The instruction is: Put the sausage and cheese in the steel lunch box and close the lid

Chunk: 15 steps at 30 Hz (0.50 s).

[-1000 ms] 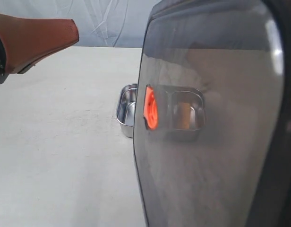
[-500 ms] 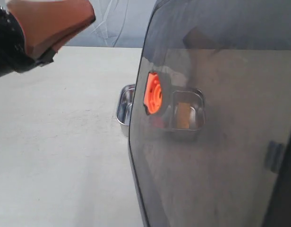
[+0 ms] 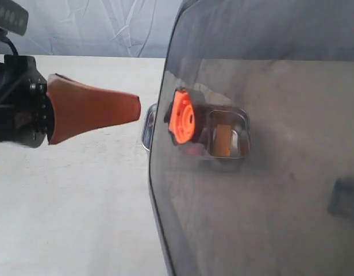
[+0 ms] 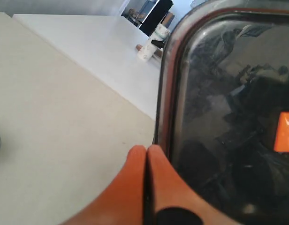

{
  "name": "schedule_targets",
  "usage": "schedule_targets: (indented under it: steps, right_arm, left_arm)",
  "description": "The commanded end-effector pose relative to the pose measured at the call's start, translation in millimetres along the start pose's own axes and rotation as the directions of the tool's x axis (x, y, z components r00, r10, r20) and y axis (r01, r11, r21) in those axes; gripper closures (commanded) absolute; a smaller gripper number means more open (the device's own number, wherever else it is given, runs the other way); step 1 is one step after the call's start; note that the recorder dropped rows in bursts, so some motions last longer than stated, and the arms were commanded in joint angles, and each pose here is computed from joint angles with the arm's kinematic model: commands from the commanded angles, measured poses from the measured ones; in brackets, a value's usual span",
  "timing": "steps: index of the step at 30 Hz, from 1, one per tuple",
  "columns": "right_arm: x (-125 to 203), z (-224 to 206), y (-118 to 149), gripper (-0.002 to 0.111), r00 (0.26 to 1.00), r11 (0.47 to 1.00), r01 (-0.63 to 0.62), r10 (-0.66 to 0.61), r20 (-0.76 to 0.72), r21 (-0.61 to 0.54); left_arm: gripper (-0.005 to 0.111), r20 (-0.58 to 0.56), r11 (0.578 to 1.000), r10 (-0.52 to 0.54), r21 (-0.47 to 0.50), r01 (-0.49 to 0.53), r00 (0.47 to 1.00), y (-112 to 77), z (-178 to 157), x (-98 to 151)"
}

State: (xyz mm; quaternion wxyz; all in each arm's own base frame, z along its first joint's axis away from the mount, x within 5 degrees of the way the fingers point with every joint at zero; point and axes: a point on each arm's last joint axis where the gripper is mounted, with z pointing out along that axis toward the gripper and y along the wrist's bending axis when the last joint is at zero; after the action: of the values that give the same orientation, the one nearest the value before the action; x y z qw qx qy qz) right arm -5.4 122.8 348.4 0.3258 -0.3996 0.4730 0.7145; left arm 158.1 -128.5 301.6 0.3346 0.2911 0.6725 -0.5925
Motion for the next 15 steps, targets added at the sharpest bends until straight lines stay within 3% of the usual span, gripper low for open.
schedule_targets:
  steps: [1, 6, 15]
  right_arm:
    - [0.0, -1.0, 2.4, 0.109, 1.000, 1.000, 0.007, -0.007, 0.005, -0.017]
    - [0.1, -1.0, 2.4, 0.109, 1.000, 1.000, 0.008, -0.008, 0.004, -0.017]
    - [0.4, -1.0, 2.3, 0.109, 1.000, 1.000, 0.012, -0.012, 0.001, -0.017]
  left_arm:
    - [0.107, -0.066, 0.999, 0.033, 0.000, -0.034, 0.997, -0.3, 1.0, 5.0]
    - [0.107, -0.221, 0.986, 0.159, -0.018, -0.167, 0.962, -1.6, -0.4, 2.4]
    - [0.107, -0.174, 0.958, 0.282, -0.007, -0.287, 0.944, -20.4, -2.2, -25.0]
